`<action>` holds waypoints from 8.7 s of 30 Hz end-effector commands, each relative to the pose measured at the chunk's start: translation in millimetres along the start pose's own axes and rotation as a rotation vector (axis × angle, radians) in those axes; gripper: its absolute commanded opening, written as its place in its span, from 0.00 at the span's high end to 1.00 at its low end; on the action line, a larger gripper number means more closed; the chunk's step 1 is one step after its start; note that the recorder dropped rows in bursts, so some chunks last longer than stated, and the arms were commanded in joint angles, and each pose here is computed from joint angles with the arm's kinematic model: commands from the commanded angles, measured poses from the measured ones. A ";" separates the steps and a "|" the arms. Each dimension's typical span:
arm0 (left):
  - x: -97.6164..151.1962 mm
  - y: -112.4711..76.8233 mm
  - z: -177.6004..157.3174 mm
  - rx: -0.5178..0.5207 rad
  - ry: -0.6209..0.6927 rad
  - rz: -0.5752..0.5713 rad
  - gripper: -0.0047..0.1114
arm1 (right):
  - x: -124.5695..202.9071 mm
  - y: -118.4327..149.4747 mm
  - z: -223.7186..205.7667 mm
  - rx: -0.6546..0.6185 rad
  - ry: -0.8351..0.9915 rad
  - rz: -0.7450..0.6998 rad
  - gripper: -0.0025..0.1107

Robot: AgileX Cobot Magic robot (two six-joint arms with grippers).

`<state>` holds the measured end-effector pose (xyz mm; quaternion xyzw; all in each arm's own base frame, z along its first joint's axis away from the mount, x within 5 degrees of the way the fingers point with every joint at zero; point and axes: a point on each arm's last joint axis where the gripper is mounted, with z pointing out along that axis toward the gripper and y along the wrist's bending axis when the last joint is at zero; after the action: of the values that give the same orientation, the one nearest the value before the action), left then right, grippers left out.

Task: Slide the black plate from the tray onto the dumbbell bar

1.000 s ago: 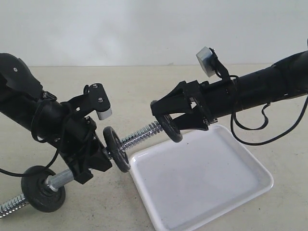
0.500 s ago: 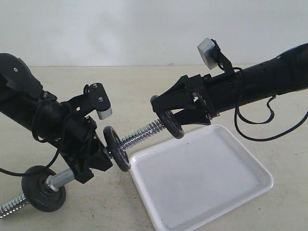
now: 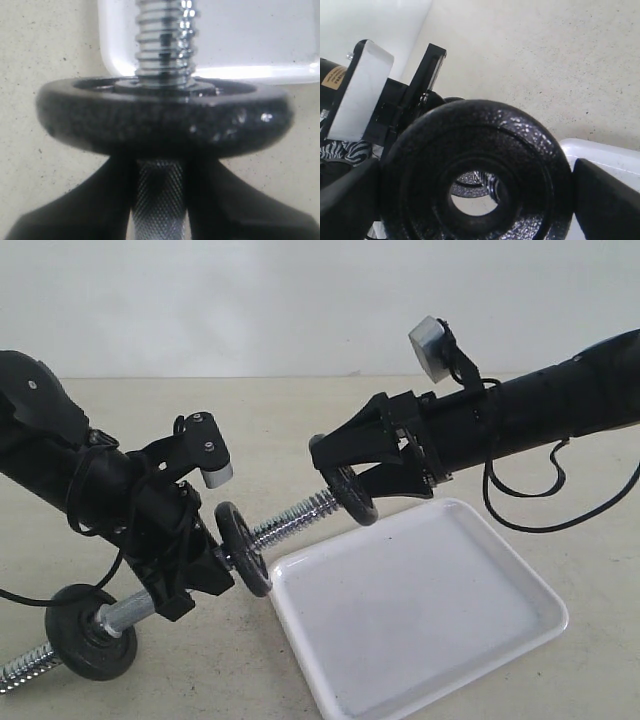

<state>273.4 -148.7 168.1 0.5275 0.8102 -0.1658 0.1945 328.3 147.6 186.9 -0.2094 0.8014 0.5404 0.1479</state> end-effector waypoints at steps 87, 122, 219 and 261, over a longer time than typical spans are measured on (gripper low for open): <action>-17.9 -2.0 -12.6 -0.016 -0.115 -0.028 0.92 | 3.3 0.0 51.3 -0.171 -0.065 0.104 0.98; -18.6 -2.8 -12.6 -0.007 -0.122 -0.032 0.92 | 3.6 5.9 68.7 -0.136 -0.089 0.134 0.43; -12.8 57.8 18.8 -0.436 -0.189 -0.383 0.92 | 54.9 75.7 -42.9 -0.053 -0.141 -0.214 0.98; -17.6 -23.4 -145.8 -0.607 -0.658 -0.414 0.63 | 82.4 141.2 -132.0 0.851 -0.623 -0.656 0.98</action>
<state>255.5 -112.7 300.4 0.2306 0.8122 -0.1107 0.5243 201.2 69.9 316.1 -0.2178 0.7588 0.1955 0.5818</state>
